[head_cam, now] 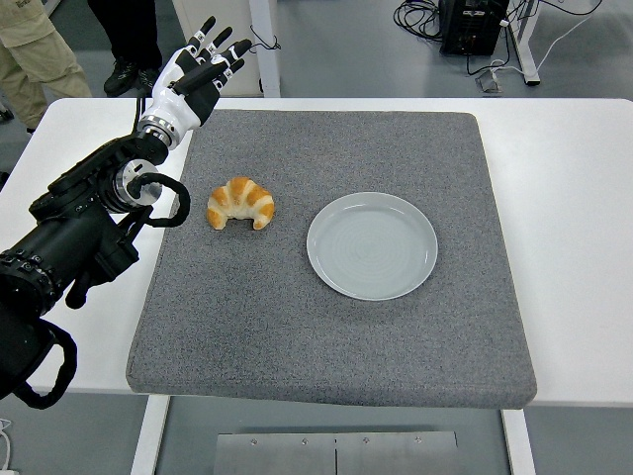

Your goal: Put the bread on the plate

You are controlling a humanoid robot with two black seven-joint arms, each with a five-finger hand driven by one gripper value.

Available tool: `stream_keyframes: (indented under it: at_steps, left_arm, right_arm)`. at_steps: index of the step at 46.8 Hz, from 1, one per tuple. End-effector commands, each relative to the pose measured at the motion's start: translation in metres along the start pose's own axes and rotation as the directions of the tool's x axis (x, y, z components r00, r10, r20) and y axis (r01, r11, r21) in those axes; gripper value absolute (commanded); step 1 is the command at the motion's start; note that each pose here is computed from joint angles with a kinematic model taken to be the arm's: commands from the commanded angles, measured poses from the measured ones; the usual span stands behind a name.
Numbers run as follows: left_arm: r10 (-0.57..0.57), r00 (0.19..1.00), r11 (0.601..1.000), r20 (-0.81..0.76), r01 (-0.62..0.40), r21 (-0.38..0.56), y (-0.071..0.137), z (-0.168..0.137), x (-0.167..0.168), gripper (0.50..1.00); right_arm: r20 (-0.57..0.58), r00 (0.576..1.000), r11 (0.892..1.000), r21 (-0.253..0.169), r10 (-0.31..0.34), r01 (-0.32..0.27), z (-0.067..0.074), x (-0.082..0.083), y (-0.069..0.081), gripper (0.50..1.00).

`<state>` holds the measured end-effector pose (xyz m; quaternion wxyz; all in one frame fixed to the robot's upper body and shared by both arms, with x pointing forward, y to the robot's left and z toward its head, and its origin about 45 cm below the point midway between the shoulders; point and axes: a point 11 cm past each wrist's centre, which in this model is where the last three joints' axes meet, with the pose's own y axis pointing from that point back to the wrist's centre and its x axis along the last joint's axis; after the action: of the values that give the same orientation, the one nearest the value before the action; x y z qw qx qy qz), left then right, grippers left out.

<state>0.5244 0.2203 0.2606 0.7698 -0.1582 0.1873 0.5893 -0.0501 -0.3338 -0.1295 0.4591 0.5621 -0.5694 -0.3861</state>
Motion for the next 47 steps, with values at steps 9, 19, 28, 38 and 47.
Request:
stream_keyframes:
  at_steps: [9,19,28,38,47]
  left_arm:
    - [0.0,1.0,1.0,0.006,0.0,0.006,0.0,-0.002,0.0,0.975]
    - [-0.004,1.0,1.0,0.01,0.003,0.003,0.001,0.0,0.001,0.974]
    - [-0.001,1.0,1.0,0.012,0.001,-0.003,0.0,0.005,0.003,0.975]
    - [-0.065,0.998,0.998,0.02,0.066,-0.018,0.002,0.018,-0.008,0.974]
    - [-0.107,0.994,0.994,0.031,0.108,-0.017,0.012,0.024,-0.008,0.974]
  right_arm:
    - [0.0,1.0,1.0,0.0,-0.001,0.001,0.0,0.0,0.0,1.0]
    - [-0.002,1.0,1.0,0.0,0.0,0.0,0.0,0.0,0.0,1.0]
    - [0.0,1.0,1.0,0.0,0.0,0.0,0.0,0.0,0.0,1.0]
    - [0.0,1.0,1.0,0.0,0.0,0.0,0.0,0.0,0.0,1.0]
    - [0.0,1.0,1.0,0.0,0.0,0.0,0.0,0.0,0.0,1.0]
